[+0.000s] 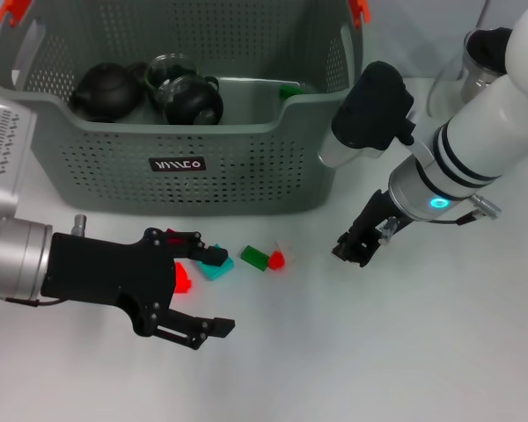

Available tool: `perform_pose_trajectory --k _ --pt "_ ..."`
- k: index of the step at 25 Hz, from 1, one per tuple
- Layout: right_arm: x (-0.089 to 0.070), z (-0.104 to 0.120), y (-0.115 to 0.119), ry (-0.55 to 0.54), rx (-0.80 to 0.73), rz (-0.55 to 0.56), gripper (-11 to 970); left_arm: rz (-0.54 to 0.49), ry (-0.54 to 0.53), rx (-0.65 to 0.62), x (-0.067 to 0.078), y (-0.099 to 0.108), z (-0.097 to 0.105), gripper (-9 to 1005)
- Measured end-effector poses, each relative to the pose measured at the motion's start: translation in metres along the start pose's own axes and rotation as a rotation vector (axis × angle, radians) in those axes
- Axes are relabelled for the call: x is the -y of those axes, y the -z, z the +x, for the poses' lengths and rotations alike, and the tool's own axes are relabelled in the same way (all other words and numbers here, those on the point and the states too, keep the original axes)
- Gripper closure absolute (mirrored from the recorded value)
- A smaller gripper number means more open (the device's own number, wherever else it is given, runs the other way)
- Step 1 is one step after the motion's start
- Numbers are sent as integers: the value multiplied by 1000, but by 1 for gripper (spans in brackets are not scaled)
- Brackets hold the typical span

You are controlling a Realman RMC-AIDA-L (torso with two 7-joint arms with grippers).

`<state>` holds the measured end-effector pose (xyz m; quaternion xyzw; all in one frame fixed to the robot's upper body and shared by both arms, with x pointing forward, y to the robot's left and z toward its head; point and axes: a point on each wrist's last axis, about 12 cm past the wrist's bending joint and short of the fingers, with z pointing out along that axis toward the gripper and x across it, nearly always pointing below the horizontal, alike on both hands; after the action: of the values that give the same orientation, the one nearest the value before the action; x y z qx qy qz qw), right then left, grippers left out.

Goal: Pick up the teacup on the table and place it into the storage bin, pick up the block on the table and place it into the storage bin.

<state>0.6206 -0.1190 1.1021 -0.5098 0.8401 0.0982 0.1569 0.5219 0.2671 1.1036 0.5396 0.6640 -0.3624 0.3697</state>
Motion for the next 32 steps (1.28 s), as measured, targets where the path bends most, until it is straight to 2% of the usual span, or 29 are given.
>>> perform_pose_trajectory --k 4,11,17,21,25,29,32 --pt "-1 -2 10 2 43 -13 851 -19 6 5 0 4 2 92" --pt "-7 -4 26 0 74 -39 852 -88 26 8 -1 25 7 92" --pt "-20 -12 48 15 120 -113 852 -96 86 -43 3 34 15 92" --pt "-30 -29 71 61 194 -161 852 -113 114 -50 5 38 20 92" --pt "-37 -57 102 129 312 -159 852 -134 125 -34 5 42 22 92" --pt "-32 -84 127 170 413 -98 850 -132 124 -29 6 40 21 92" --pt "-21 -100 138 166 482 -11 850 -124 117 -25 6 38 20 92"
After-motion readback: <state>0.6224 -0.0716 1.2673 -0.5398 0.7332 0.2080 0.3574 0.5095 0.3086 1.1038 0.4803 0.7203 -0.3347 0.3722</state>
